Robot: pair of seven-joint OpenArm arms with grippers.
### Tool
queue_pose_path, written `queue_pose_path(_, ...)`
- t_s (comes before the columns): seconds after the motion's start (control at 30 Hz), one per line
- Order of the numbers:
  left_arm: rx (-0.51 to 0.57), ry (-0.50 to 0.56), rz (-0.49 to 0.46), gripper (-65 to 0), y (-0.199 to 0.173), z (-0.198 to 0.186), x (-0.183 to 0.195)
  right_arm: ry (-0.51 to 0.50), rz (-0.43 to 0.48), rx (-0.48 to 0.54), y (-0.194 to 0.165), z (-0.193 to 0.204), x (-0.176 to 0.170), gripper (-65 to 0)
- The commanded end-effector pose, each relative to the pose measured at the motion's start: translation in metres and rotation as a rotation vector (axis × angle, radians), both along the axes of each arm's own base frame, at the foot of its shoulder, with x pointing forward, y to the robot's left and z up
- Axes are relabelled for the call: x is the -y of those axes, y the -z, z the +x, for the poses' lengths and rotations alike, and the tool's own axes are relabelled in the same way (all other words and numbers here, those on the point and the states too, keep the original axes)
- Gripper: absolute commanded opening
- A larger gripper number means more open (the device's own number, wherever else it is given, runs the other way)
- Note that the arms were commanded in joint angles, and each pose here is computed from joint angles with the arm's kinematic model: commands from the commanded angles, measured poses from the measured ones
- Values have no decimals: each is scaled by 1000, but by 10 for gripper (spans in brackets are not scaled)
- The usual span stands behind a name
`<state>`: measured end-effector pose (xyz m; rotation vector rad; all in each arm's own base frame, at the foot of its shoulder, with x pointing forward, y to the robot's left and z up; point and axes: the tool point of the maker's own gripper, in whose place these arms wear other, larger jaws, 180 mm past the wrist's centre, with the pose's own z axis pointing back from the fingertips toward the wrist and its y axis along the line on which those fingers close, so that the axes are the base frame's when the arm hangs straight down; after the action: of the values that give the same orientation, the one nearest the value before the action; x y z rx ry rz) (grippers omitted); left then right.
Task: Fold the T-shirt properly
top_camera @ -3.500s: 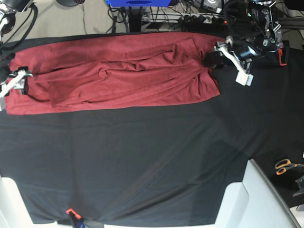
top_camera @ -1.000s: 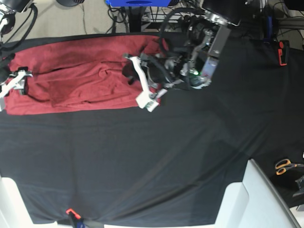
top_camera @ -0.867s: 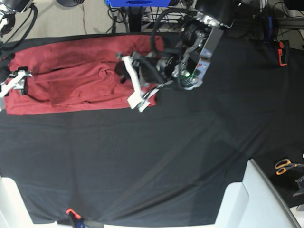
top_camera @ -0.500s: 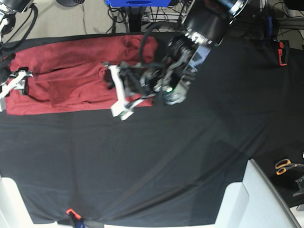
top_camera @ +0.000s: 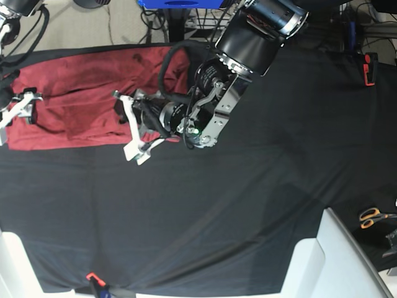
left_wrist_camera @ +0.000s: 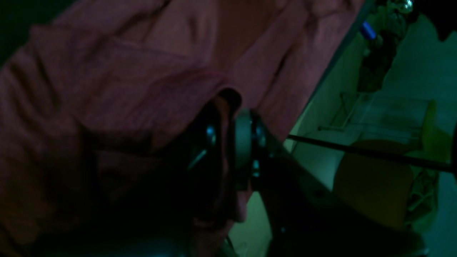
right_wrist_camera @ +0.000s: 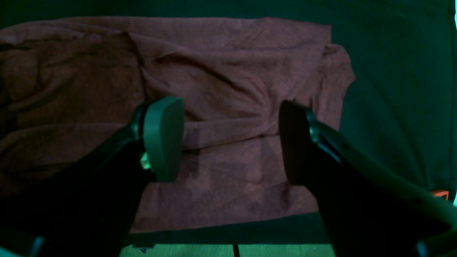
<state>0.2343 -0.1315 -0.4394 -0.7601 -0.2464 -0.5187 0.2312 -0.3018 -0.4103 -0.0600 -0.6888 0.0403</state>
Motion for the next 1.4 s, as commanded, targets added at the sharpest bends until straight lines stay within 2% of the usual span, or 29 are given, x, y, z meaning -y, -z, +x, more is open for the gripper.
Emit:
queue_pose_path(0.0,37,-2,-51,-650,-18,12,12,0,-13,53,-13,10,6,-269)
queue_pose_path(0.3,37,1,-52,-650,-18,11,13,-6,-12,59,-15,14,4,-269)
queue_pose_path(0.43,69,81,-44,-650,-20,-1,27,-8,-12,61,-15,15,4,-269)
queue_pose_path(0.63,47,12,-32,-650,-6,5,27,0,-13,60,-15,13,6,-269)
queue_pose_path(1.27,52,10,-52,-650,-12,6,36,0,-13,60,-15,13,6,-269)
queue_pose_path(1.3,52,12,-52,-629,-12,6,36,-2,-13,59,-15,13,6,-269)
queue_pose_path(1.37,57,14,-56,-523,-14,6,36,-5,-12,58,-15,13,5,-269)
